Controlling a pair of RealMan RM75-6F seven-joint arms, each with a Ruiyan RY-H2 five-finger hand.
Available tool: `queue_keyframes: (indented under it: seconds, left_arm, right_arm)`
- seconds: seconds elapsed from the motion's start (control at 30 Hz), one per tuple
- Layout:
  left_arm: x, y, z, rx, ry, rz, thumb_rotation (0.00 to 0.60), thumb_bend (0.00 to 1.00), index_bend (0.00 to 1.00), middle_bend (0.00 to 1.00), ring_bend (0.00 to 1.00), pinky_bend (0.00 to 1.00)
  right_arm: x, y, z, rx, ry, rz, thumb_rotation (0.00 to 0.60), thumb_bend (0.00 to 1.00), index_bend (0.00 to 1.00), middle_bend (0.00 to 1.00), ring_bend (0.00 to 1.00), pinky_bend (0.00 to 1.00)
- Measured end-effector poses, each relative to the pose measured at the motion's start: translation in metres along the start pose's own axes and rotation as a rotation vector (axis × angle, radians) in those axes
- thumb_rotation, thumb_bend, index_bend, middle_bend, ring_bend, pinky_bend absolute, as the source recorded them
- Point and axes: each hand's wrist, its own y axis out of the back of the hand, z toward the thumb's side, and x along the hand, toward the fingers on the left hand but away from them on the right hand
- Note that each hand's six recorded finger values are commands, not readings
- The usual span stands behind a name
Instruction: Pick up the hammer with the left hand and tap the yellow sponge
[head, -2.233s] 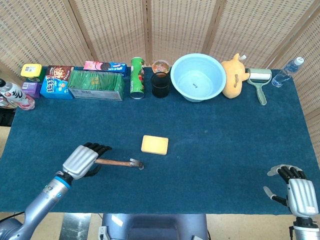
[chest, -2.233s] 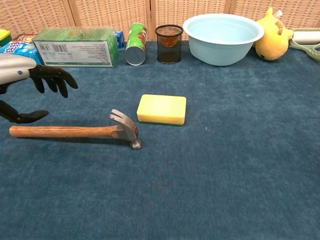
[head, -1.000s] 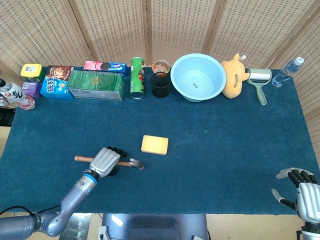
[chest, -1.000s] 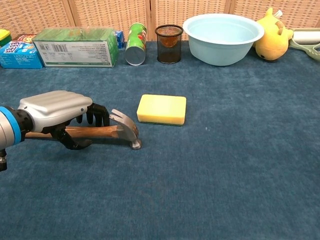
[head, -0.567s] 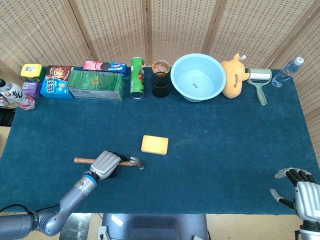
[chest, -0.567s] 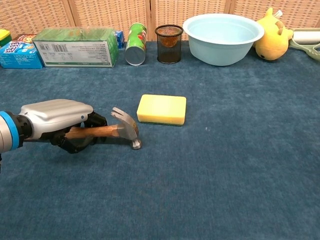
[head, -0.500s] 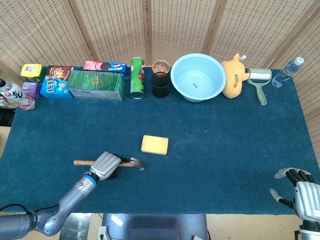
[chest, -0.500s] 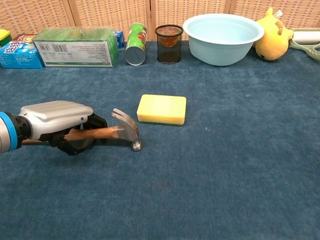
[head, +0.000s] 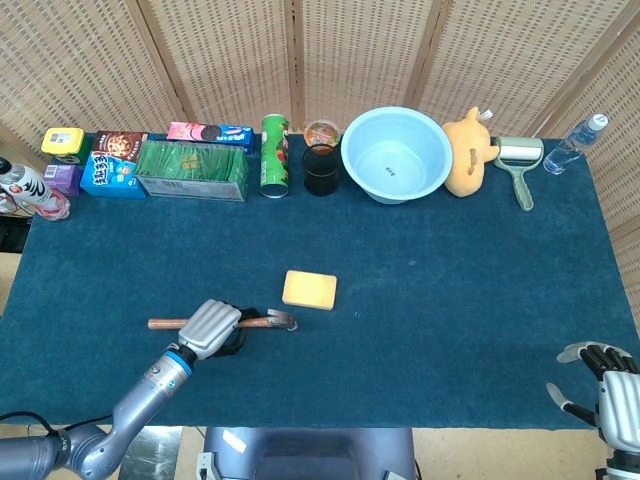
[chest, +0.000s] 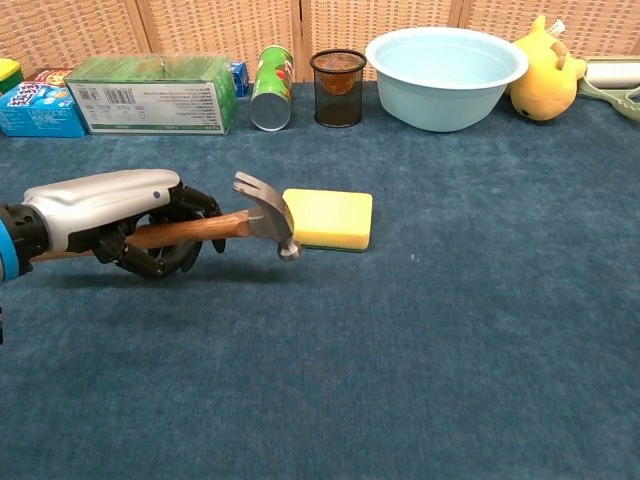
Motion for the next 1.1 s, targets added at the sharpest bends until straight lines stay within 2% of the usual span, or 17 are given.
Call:
queue_keyframes:
  seconds: [0.23,0.43,0.5,0.83,1.1]
  left_arm:
    - [-0.014,0.030,-0.013,-0.091,0.013,0.063,0.600,0.79,0.48,0.59,0.62,0.73]
    - [-0.020,0.069,-0.026,-0.061,0.023,0.126,0.600,0.78,0.47,0.59,0.63,0.74]
    - [-0.018,0.075,-0.027,-0.052,0.027,0.125,0.600,0.78,0.48,0.59,0.64,0.75]
    - [0.018,0.090,-0.023,-0.048,0.057,0.016,0.600,0.78,0.48,0.59,0.64,0.75]
    - [0.050,0.082,-0.013,-0.089,0.084,-0.095,0.600,0.78,0.48,0.59,0.65,0.76]
  right_arm:
    - [-0.005,-0.001,0.003,0.001,0.011,0.001,0.600,0.22,0.46,0.41,0.33,0.25]
    - [-0.009,-0.006,0.007,0.000,0.016,0.017,0.600,0.22,0.46,0.41,0.33,0.25]
    - [-0.011,-0.006,0.007,-0.001,0.013,0.018,0.600,0.22,0.46,0.41,0.33,0.25]
    - [-0.011,-0.008,0.007,0.000,-0.003,0.023,0.600,0.22,0.46,0.41,0.33,0.25]
    - [-0.008,-0.004,0.004,0.007,-0.023,0.012,0.600,0.22,0.46,0.41,0.33,0.25]
